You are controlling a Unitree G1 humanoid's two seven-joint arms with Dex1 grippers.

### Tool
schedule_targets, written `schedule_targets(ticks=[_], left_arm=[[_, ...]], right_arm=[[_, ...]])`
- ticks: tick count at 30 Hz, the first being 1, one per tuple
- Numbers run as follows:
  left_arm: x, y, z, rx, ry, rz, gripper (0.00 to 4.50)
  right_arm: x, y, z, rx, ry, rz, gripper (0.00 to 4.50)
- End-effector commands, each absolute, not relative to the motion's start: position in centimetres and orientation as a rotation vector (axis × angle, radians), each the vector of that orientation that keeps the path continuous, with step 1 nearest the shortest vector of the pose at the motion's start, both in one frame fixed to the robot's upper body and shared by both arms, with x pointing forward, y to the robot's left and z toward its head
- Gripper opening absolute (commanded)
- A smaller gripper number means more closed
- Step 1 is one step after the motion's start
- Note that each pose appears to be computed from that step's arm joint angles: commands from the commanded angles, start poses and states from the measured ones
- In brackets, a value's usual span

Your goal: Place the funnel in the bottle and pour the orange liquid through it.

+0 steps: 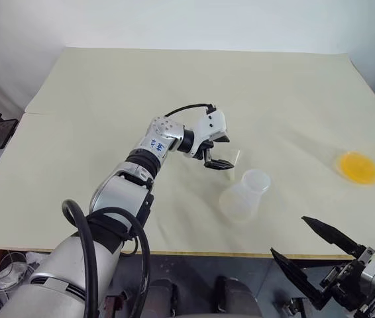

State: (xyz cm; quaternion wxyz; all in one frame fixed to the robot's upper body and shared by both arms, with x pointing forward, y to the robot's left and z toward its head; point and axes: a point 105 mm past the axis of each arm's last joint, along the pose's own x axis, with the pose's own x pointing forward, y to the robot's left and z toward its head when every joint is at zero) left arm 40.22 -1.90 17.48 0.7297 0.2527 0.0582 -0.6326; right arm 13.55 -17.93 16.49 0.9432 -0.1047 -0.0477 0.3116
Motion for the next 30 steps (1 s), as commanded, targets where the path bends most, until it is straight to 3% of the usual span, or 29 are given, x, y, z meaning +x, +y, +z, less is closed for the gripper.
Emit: schedule_targets(ticks=[1,20,23,30], left_arm=[[40.3,-2.1,17.7,0.557,0.114,-1.38,4.46],[39.8,-3.3,15.6,0.578,0.192,-1.387,4.46],[40.0,-3.1,15.7,0.572,0.194,-1.375,3.86],[40.2,-2.3,15.9,0.584,0.224,-1.371,1.59]], right_arm=[[13.2,-17.6,17.4,-0.246,-0.124,0.639,4.5],[12.7,-18.4,17.1,-0.252,-0.105,0.607,4.5],[12.6,-18.5,16.9,-0.253,-0.102,0.603,4.5],[12.6,-18.6,16.9,-0.256,-0.106,0.599,4.5]])
